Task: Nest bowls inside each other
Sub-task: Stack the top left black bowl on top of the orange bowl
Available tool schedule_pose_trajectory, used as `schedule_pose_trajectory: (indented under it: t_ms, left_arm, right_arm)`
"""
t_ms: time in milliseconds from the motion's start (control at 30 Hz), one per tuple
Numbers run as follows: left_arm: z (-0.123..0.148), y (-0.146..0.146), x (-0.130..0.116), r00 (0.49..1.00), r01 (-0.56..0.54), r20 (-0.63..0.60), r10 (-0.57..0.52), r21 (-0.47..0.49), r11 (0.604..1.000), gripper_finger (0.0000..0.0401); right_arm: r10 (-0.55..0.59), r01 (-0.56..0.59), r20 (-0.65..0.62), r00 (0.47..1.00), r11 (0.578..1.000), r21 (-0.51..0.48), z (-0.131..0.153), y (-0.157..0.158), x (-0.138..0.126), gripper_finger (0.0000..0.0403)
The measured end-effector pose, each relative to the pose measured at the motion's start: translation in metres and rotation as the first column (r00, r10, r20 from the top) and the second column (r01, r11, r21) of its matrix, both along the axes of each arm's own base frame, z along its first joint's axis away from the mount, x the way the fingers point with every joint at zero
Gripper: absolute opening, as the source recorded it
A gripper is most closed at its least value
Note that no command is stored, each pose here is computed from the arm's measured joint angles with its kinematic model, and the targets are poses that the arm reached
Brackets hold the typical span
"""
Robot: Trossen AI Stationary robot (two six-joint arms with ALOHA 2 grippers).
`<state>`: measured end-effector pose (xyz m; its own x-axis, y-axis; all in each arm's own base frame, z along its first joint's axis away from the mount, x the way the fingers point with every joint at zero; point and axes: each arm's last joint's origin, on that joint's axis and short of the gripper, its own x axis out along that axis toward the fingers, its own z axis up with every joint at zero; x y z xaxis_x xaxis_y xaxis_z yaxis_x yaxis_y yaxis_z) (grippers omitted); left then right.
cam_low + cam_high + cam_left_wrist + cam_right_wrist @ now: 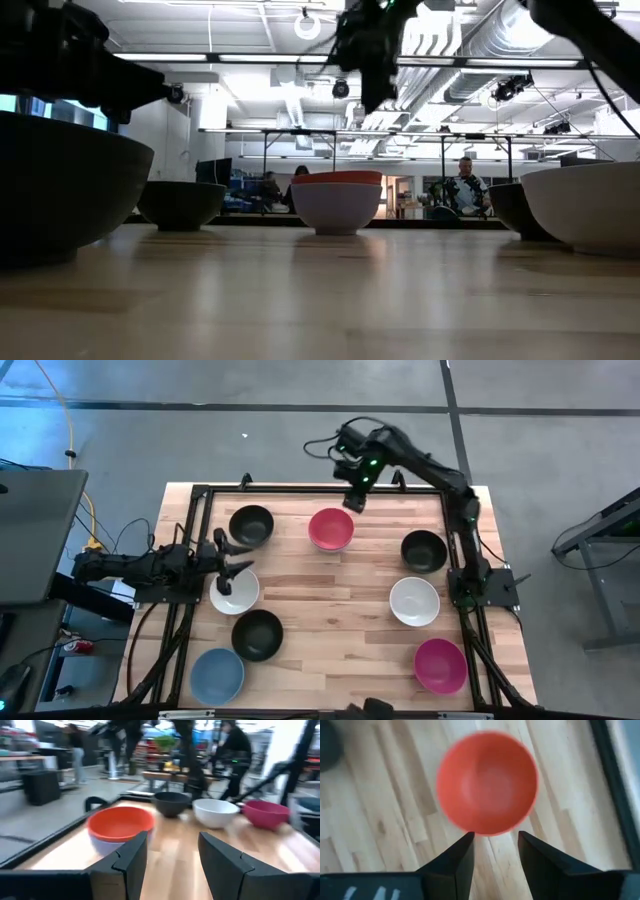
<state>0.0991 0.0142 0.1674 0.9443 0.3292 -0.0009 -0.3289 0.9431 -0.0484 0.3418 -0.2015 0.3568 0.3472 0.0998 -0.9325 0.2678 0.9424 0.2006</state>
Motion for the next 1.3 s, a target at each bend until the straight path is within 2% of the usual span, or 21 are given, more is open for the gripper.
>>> schedule_pose_trajectory:
  t_ms: [167, 267, 400, 533, 633, 733, 967, 1067, 1200, 1300]
  left_arm:
    - [0.001, 0.006, -0.002, 0.975, -0.220, 0.020, 0.221, -0.033, 0.975, 0.0163]
    - [0.002, 0.008, -0.004, 0.951, -0.305, 0.033, 0.307, -0.053, 0.951, 0.0163]
    - [0.004, 0.009, -0.005, 0.935, -0.346, 0.057, 0.349, -0.065, 0.936, 0.0163]
    - [0.009, 0.007, -0.003, 0.960, -0.256, 0.103, 0.261, -0.054, 0.965, 0.0163]
    - [0.013, 0.006, -0.003, 0.961, -0.225, 0.152, 0.233, -0.064, 0.972, 0.0163]
    - [0.017, 0.005, -0.003, 0.962, -0.180, 0.196, 0.188, -0.059, 0.982, 0.0163]
    - [0.025, -0.001, -0.002, 0.963, 0.034, 0.268, -0.033, 0.000, 0.999, 0.0163]
    - [0.025, -0.001, -0.002, 0.962, 0.046, 0.268, -0.045, 0.003, 0.999, 0.0163]
    - [0.025, 0.000, -0.003, 0.965, -0.014, 0.263, 0.017, -0.011, 1.000, 0.0163]
    - [0.024, 0.001, -0.003, 0.969, -0.038, 0.245, 0.028, 0.036, 0.999, 0.0163]
  right_arm:
    - [0.145, -0.136, 0.207, 0.968, 0.989, -0.057, 0.051, 0.018, -0.031, 0.0144]
    - [0.244, -0.226, 0.338, 0.909, 0.970, -0.092, 0.080, 0.035, -0.052, 0.0144]
    - [0.349, -0.305, 0.472, 0.809, 0.937, -0.170, 0.115, 0.058, -0.082, 0.0144]
    - [0.430, -0.348, 0.554, 0.713, 0.903, -0.253, 0.142, 0.082, -0.114, 0.0144]
    - [0.474, -0.366, 0.594, 0.650, 0.880, -0.303, 0.158, 0.099, -0.137, 0.0144]
    - [0.504, -0.362, 0.615, 0.606, 0.863, -0.351, 0.171, 0.115, -0.158, 0.0144]
    - [0.563, -0.354, 0.642, 0.520, 0.826, -0.438, 0.189, 0.148, -0.202, 0.0144]
    - [0.581, -0.346, 0.649, 0.492, 0.814, -0.467, 0.194, 0.158, -0.218, 0.0144]
    - [0.576, -0.320, 0.664, 0.477, 0.817, -0.479, 0.199, 0.168, -0.237, 0.0144]
    - [0.577, -0.307, 0.663, 0.477, 0.816, -0.489, 0.200, 0.174, -0.249, 0.0144]
